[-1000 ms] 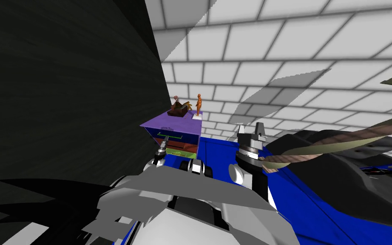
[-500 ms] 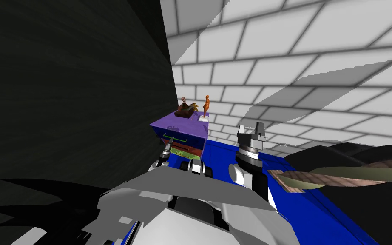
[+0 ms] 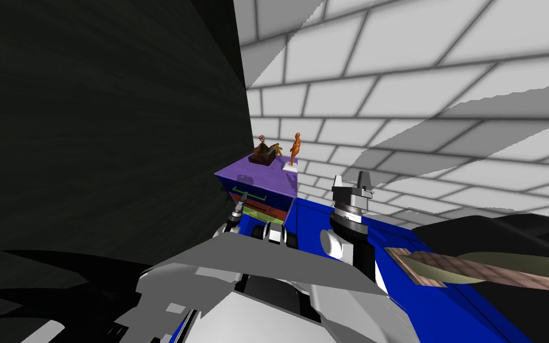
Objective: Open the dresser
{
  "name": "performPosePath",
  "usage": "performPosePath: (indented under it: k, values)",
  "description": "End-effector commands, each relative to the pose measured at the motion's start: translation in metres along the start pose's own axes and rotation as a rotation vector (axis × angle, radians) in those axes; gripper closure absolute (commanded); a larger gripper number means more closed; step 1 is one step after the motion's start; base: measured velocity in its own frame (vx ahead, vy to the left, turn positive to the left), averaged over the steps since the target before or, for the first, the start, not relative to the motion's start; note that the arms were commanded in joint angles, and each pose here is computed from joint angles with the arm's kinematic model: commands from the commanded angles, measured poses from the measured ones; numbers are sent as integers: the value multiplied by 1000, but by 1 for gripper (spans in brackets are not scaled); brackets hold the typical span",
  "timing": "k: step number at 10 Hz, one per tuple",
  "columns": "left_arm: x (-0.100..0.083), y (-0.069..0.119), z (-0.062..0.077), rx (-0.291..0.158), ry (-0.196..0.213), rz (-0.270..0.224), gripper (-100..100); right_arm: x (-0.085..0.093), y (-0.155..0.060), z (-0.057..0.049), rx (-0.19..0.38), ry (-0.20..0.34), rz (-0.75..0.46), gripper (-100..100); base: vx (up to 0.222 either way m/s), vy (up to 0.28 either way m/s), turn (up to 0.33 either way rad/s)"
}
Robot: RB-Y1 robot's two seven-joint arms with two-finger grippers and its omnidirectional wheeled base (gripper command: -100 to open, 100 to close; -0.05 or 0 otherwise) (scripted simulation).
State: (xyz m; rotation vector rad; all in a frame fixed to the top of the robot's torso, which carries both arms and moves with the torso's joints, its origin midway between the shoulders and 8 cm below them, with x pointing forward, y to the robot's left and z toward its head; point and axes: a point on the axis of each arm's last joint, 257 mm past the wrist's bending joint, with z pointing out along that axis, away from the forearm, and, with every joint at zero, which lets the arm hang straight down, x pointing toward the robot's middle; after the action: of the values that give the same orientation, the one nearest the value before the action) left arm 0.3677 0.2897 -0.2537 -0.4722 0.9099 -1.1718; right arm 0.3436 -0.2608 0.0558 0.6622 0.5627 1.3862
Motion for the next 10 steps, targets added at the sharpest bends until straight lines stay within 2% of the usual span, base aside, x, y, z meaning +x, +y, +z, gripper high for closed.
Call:
performPosePath:
  k: [1, 6, 8, 10]
  values:
    - [-5, 13, 14, -24, 14, -5, 100, 0, 0, 0, 0, 0, 0, 0, -200, -32, 31]
    - [-13, 24, 35, -41, 30, -11, 100, 0, 0, 0, 0, 0, 0, 0, -123, -22, 17]
    - [-15, 22, 31, -40, 32, -13, 100, 0, 0, 0, 0, 0, 0, 0, -68, 4, 20]
    - [-17, 19, 31, -29, 36, -17, 100, 0, 0, 0, 0, 0, 0, 0, -203, -2, 48]
